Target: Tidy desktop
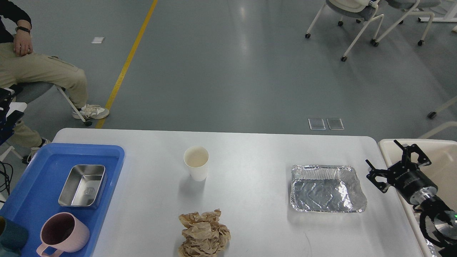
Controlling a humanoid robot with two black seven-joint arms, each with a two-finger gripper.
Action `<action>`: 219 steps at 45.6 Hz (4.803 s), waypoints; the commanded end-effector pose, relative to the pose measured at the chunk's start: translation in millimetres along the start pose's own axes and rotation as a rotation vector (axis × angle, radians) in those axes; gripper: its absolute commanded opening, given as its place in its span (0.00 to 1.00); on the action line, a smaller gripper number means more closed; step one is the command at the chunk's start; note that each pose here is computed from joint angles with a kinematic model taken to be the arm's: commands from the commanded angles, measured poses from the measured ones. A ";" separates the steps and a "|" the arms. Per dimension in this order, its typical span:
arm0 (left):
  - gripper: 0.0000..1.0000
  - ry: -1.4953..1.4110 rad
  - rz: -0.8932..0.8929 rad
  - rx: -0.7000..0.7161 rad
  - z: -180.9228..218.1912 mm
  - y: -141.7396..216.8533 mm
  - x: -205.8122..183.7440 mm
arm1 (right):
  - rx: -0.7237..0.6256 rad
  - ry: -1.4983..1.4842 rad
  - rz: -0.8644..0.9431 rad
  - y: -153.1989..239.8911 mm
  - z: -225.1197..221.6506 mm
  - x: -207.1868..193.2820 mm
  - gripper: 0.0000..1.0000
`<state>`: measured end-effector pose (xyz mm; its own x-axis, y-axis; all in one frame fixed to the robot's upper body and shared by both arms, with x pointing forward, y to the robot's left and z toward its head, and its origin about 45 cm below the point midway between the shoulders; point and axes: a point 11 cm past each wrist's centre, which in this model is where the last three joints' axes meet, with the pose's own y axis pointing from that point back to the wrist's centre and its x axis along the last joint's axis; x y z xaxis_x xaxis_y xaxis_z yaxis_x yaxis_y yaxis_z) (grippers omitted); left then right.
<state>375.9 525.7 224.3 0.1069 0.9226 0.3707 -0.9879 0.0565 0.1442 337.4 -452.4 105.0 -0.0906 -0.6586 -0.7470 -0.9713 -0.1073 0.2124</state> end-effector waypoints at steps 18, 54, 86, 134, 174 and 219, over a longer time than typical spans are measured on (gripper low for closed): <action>0.97 0.393 -0.128 -0.099 -9.7 11.7 -28.1 | -0.025 0.032 -0.002 -0.3 3.5 -0.6 1.00; 0.97 0.895 -0.119 -0.141 -17.0 -35.7 -149.9 | -0.065 0.146 -0.024 -4.0 -10.0 -8.2 1.00; 0.97 0.927 -0.127 0.038 -45.9 -24.2 -156.5 | -0.059 0.285 0.003 19.3 -66.6 2.4 1.00; 0.97 0.999 -0.118 0.058 -14.6 -56.5 -169.1 | -0.440 0.951 -0.259 94.3 -144.5 -98.7 1.00; 0.97 1.010 -0.125 0.101 -17.4 -60.4 -190.8 | -0.696 1.268 -0.022 158.0 -93.4 -135.4 1.00; 0.97 1.001 -0.124 0.064 -20.4 -51.3 -168.1 | -0.468 1.566 -0.296 110.8 -58.0 -115.6 1.00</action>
<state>408.5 369.0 133.7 0.0271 0.8070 -0.5899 -0.9635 0.1784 0.1997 249.6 -447.7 270.1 0.5645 -0.7279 0.3892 -0.7620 -0.2782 0.5848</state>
